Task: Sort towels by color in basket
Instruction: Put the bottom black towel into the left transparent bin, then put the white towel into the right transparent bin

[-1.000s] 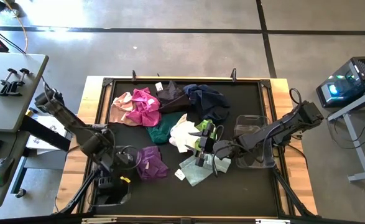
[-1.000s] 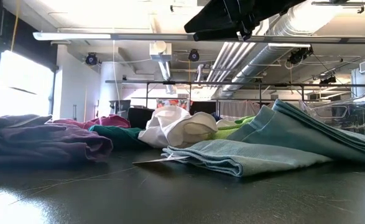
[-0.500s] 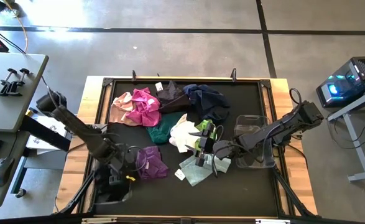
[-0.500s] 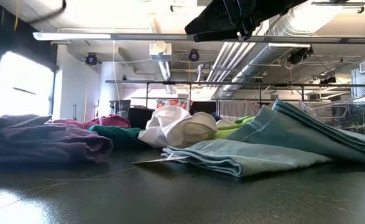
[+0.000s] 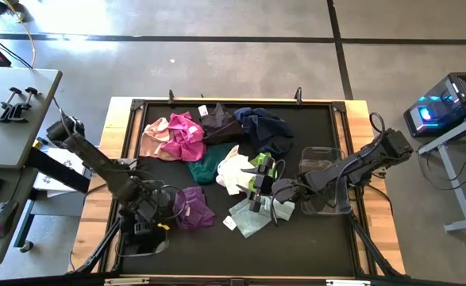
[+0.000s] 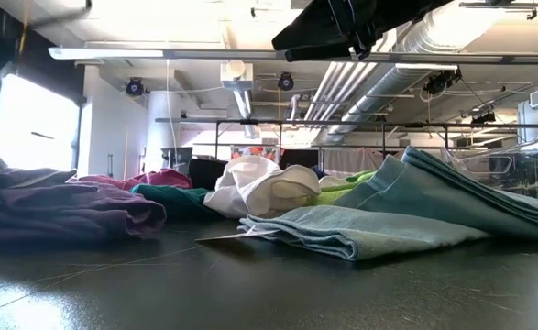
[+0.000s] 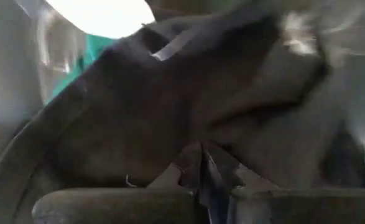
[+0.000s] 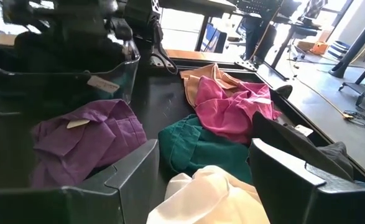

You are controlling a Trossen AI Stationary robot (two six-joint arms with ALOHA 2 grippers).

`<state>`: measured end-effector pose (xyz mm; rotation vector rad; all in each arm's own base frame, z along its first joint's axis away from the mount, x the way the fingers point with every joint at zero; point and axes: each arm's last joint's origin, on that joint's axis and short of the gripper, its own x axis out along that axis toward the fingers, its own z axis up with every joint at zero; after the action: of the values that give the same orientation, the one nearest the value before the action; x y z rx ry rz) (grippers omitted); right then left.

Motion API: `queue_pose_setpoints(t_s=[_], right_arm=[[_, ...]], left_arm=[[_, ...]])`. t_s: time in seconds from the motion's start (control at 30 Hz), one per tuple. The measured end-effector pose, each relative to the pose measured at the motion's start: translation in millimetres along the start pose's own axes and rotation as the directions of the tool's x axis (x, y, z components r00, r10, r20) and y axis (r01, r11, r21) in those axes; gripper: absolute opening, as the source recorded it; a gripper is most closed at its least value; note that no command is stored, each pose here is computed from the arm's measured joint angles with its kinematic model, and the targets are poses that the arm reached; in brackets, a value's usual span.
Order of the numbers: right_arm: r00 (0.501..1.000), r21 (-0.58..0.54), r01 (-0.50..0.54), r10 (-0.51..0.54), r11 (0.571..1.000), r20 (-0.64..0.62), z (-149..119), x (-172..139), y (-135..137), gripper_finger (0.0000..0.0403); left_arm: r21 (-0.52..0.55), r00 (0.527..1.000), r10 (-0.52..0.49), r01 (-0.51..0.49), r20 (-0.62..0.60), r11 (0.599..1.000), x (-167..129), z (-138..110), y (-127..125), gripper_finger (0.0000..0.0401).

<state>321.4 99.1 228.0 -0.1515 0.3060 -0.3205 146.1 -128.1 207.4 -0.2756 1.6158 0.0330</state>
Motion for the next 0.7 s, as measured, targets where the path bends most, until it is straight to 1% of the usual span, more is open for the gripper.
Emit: queue_pose_setpoints(t_s=[0.07,0.13,0.2,0.23,0.27,0.33,0.4,0.43,0.47,0.5,0.57,0.63,0.67,0.7], right_arm=[[1.0,0.011,0.005,-0.005,1.0,0.007,1,1,-2,0.0238],[1.0,0.017,0.011,-0.011,1.0,0.01,2,2,-3,0.0238],[1.0,0.021,0.018,-0.019,1.0,0.006,1,4,-6,0.0238],[1.0,0.039,0.024,-0.024,0.999,0.005,1,5,-7,0.0238],[1.0,0.063,0.03,-0.03,0.998,0.004,1,6,-9,0.0238],[0.999,0.126,0.045,-0.045,0.991,-0.002,1,9,-13,0.0238],[0.998,0.175,0.063,-0.059,0.983,-0.028,-2,11,-17,0.0238],[0.997,0.202,0.076,-0.068,0.976,-0.046,-4,12,-19,0.0238],[0.995,0.234,0.088,-0.075,0.968,-0.064,-6,13,-21,0.0238],[0.993,0.261,0.102,-0.083,0.96,-0.084,-8,15,-23,0.0238],[0.988,0.291,0.117,-0.082,0.95,-0.128,-13,17,-28,0.0238],[0.984,0.317,0.121,-0.072,0.941,-0.162,-16,19,-32,0.0238],[0.984,0.329,0.12,-0.067,0.937,-0.166,-17,20,-33,0.0238],[0.984,0.335,0.12,-0.066,0.935,-0.167,-17,21,-35,0.0238]], left_arm=[[0.044,0.997,-0.004,0.001,0.072,0.999,-18,2,-6,0.0],[0.094,0.985,0.002,-0.019,0.174,0.995,-32,5,-10,0.0],[0.144,0.952,0.025,-0.072,0.306,0.987,-41,9,-12,0.0],[0.168,0.92,0.043,-0.117,0.391,0.979,-43,12,-13,0.0],[0.179,0.874,0.068,-0.174,0.481,0.968,-45,15,-14,0.0],[0.187,0.761,0.115,-0.298,0.638,0.936,-45,23,-15,0.0],[0.173,0.646,0.152,-0.411,0.748,0.895,-44,33,-16,0.0],[0.161,0.598,0.153,-0.438,0.787,0.884,-44,39,-15,0.0],[0.149,0.564,0.147,-0.446,0.813,0.883,-43,45,-15,0.0],[0.137,0.538,0.142,-0.445,0.831,0.885,-41,50,-12,0.0],[0.141,0.509,0.105,-0.422,0.855,0.896,-36,60,-8,0.0],[0.166,0.484,0.051,-0.395,0.874,0.903,-28,68,-2,0.0],[0.18,0.465,0.017,-0.375,0.885,0.909,-23,71,1,0.0],[0.189,0.435,-0.021,-0.347,0.9,0.919,-18,75,4,0.0]])
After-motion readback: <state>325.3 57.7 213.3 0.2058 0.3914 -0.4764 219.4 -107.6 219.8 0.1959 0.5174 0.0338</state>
